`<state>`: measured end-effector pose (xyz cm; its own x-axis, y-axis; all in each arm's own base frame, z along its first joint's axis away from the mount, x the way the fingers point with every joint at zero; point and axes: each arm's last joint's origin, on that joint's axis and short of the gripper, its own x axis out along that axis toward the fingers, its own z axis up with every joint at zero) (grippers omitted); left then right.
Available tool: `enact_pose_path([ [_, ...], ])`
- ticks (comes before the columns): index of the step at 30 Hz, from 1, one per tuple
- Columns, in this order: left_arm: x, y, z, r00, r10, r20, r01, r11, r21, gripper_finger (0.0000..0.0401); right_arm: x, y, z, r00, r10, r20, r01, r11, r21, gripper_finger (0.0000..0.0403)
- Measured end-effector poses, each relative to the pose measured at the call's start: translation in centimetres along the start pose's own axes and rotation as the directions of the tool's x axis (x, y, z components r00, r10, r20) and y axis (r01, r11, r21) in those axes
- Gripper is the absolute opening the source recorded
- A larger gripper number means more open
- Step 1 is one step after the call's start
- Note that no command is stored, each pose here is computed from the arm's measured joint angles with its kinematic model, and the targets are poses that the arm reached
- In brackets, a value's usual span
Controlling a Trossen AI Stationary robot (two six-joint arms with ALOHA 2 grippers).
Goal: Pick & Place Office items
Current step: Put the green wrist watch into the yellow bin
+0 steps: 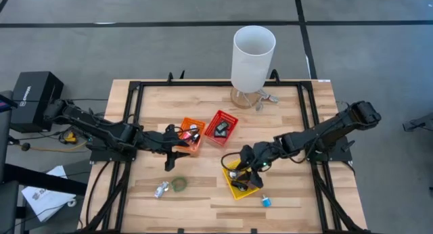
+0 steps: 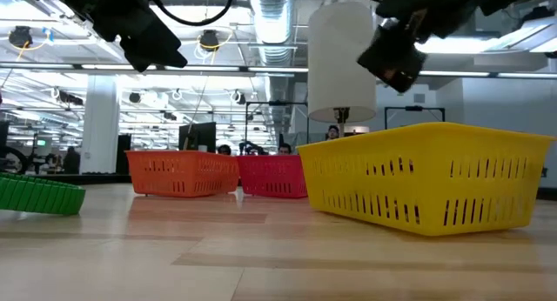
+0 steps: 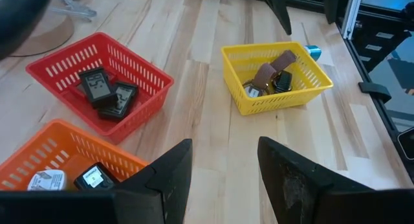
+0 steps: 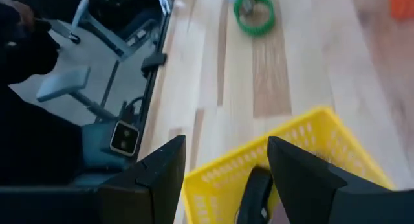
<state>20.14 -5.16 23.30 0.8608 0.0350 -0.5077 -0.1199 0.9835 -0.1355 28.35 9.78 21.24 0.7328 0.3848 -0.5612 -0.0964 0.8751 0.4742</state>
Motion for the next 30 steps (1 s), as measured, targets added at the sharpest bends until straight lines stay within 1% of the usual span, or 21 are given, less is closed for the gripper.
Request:
enact_pose_path([
  [3,0.0,-0.1,0.0,1.000,-0.005,0.001,0.005,1.000,-0.014,0.0170,0.0,0.2,-0.6,0.999,-0.013,-0.043,0.014,1.000,0.012,0.0209],
  [6,-0.2,-0.8,-0.1,0.999,-0.037,0.011,0.037,0.998,-0.052,0.0170,0.1,0.4,-0.8,0.998,-0.014,-0.056,0.014,1.000,0.008,0.0209],
  [9,-0.3,-2.1,-0.5,0.993,-0.117,-0.007,0.117,0.993,-0.003,0.0170,0.1,0.4,-0.9,0.998,-0.011,-0.058,0.012,1.000,0.005,0.0209],
  [12,-0.4,-3.9,-1.2,0.980,-0.199,-0.028,0.200,0.979,0.036,0.0170,0.1,0.4,-0.9,0.998,-0.014,-0.057,0.014,1.000,0.006,0.0209],
  [14,-0.2,-5.0,-2.1,0.970,-0.232,-0.066,0.236,0.969,0.067,0.0170,0.1,0.3,-0.8,0.998,-0.016,-0.055,0.016,1.000,0.004,0.0209],
  [16,0.3,-6.1,-2.9,0.962,-0.255,-0.097,0.262,0.963,0.067,0.0170,0.1,0.2,-0.7,0.998,-0.020,-0.053,0.020,1.000,0.002,0.0209],
  [19,1.5,-7.3,-4.3,0.953,-0.260,-0.154,0.267,0.963,0.027,0.0170,0.0,-0.1,-0.5,0.999,-0.028,-0.046,0.028,1.000,0.009,0.0209],
  [23,2.7,-7.9,-5.8,0.945,-0.238,-0.226,0.239,0.971,-0.021,0.0170,0.0,-0.6,-0.1,0.999,-0.034,-0.025,0.035,0.999,0.019,0.0209],
  [24,2.9,-8.0,-6.1,0.939,-0.245,-0.244,0.246,0.969,-0.025,0.0170,-0.1,-0.7,0.0,0.999,-0.034,-0.017,0.035,0.999,0.021,0.0209],
  [26,3.2,-8.4,-6.0,0.926,-0.260,-0.273,0.260,0.965,-0.039,0.0170,-0.1,-0.8,0.3,0.999,-0.033,0.000,0.033,0.999,0.025,0.0209],
  [30,3.4,-9.3,-4.7,0.897,-0.281,-0.340,0.280,0.959,-0.054,0.0170,-0.1,-0.8,0.8,0.999,-0.015,0.045,0.014,1.000,0.022,0.0209],
])
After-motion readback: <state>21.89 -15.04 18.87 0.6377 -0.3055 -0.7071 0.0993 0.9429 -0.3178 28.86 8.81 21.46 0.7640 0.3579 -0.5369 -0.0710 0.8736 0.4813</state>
